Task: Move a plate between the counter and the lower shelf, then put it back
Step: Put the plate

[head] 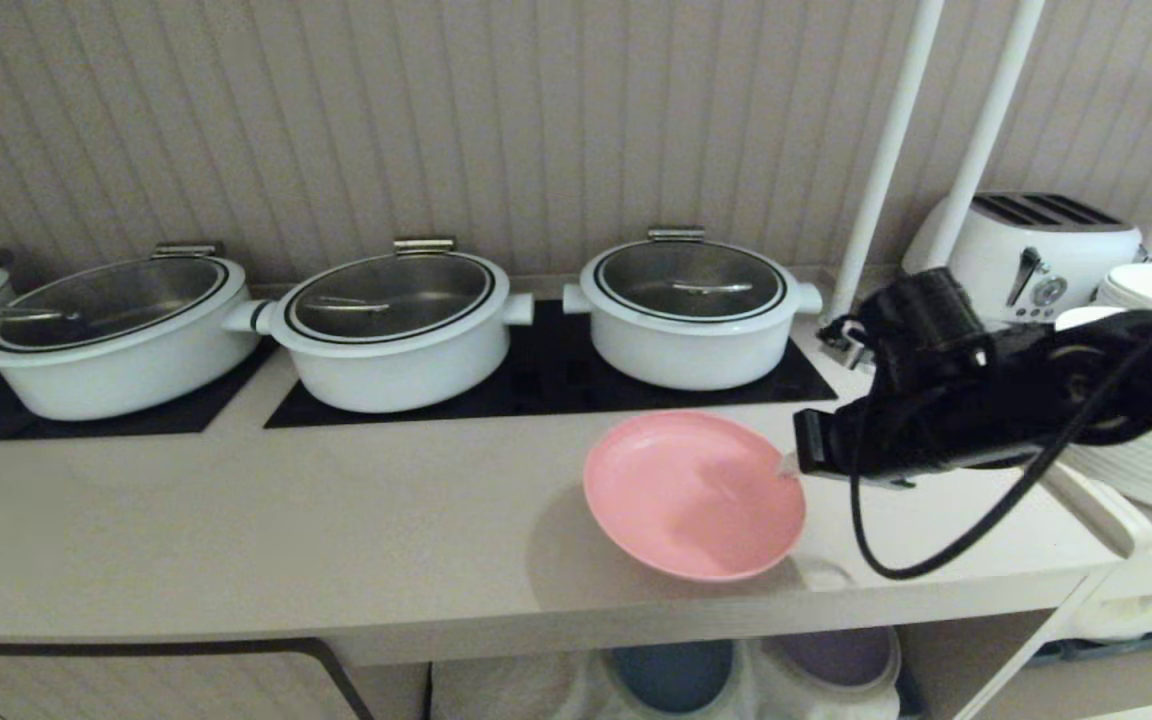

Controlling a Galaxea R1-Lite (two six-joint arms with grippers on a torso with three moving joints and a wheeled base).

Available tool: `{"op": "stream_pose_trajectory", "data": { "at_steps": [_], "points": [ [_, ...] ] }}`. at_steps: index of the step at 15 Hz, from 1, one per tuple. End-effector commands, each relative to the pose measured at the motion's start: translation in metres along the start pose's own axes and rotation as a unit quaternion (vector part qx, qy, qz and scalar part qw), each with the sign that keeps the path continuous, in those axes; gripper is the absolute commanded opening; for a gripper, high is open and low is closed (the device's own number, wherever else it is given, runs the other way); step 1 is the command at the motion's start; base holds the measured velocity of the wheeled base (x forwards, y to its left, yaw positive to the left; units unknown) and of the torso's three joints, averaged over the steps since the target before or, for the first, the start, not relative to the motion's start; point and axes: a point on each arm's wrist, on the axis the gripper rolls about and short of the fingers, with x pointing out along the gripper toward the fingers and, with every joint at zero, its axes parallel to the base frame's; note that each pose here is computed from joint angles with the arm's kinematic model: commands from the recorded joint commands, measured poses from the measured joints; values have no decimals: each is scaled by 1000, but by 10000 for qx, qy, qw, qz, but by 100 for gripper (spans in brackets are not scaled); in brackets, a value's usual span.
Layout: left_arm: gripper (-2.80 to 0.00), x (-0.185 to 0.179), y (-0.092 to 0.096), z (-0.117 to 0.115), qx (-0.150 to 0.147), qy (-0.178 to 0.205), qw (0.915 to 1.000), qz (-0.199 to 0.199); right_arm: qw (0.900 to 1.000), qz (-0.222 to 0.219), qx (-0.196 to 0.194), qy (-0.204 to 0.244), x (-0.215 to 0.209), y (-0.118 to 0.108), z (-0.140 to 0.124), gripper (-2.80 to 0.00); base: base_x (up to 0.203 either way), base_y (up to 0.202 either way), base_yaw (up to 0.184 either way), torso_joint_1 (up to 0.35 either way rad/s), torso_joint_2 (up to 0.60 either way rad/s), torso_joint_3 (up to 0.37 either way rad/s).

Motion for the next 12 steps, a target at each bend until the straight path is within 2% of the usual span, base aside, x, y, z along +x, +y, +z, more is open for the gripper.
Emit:
{"op": "stream_pose_trajectory", "data": {
  "at_steps": [1,6,12],
  "points": [
    [-280,0,0,0,-2,-3,10000,0,9996,-62,12,267,32,-1,1,-280,0,0,0,0,0,0],
    [-280,0,0,0,-2,-3,10000,0,9995,-117,106,281,57,-1,11,-280,0,0,0,0,0,0],
    [-280,0,0,0,-2,-3,10000,0,9990,-295,235,256,68,-5,14,-280,0,0,0,0,0,0]
  ]
}}
